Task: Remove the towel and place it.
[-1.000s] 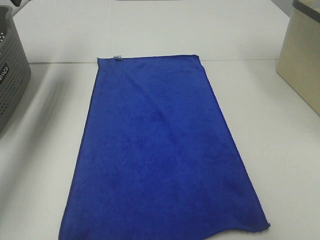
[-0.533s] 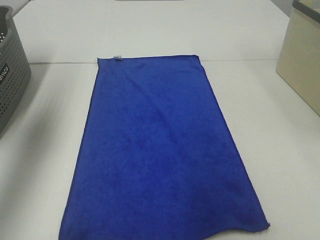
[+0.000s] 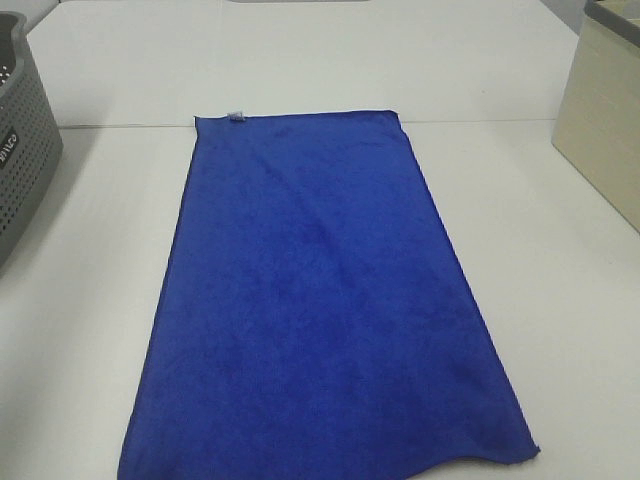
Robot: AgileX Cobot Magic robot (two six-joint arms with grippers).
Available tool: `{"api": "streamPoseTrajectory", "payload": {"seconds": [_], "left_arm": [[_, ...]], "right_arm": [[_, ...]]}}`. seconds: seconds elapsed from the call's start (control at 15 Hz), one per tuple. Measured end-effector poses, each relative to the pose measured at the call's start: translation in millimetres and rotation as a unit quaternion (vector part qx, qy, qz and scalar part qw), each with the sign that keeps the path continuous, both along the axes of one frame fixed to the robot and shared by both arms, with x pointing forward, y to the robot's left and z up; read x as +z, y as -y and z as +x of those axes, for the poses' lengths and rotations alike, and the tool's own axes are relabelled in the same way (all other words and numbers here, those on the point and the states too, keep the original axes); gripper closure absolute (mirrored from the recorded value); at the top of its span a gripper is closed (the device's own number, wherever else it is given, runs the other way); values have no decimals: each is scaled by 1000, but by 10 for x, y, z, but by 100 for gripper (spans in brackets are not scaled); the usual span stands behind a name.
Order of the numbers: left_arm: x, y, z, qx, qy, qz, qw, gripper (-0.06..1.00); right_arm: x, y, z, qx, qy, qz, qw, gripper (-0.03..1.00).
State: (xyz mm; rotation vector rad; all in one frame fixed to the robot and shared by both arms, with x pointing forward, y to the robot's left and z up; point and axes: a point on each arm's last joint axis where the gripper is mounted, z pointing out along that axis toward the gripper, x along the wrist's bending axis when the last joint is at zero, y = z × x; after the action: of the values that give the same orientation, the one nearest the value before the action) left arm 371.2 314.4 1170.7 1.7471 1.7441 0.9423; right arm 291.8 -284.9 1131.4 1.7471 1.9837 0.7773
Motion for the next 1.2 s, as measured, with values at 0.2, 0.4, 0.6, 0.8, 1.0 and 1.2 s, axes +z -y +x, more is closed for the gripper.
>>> {"api": "streamPoseTrajectory", "payload": {"seconds": [0.2,0.4,0.6,0.8,1.0,1.2], "left_arm": [[-212,3,-543,-4,38,16,999,11],[-481,10,-986,-2,80,18,997,11],[-773,22,-1419,-1,149,17,989,12],[-922,35,-1514,-7,159,17,987,12],[-1116,64,-1432,-17,119,-1,993,12],[-1150,72,-1414,-21,114,-4,993,12]], "right_arm": [[-219,25,-435,0,61,3,998,15],[-448,40,-697,0,104,6,995,15],[-714,49,-838,4,130,2,992,15],[-918,44,-757,12,95,-7,995,15],[-985,42,-727,13,85,-8,996,15],[-1011,36,-649,17,111,-10,994,15]]}}
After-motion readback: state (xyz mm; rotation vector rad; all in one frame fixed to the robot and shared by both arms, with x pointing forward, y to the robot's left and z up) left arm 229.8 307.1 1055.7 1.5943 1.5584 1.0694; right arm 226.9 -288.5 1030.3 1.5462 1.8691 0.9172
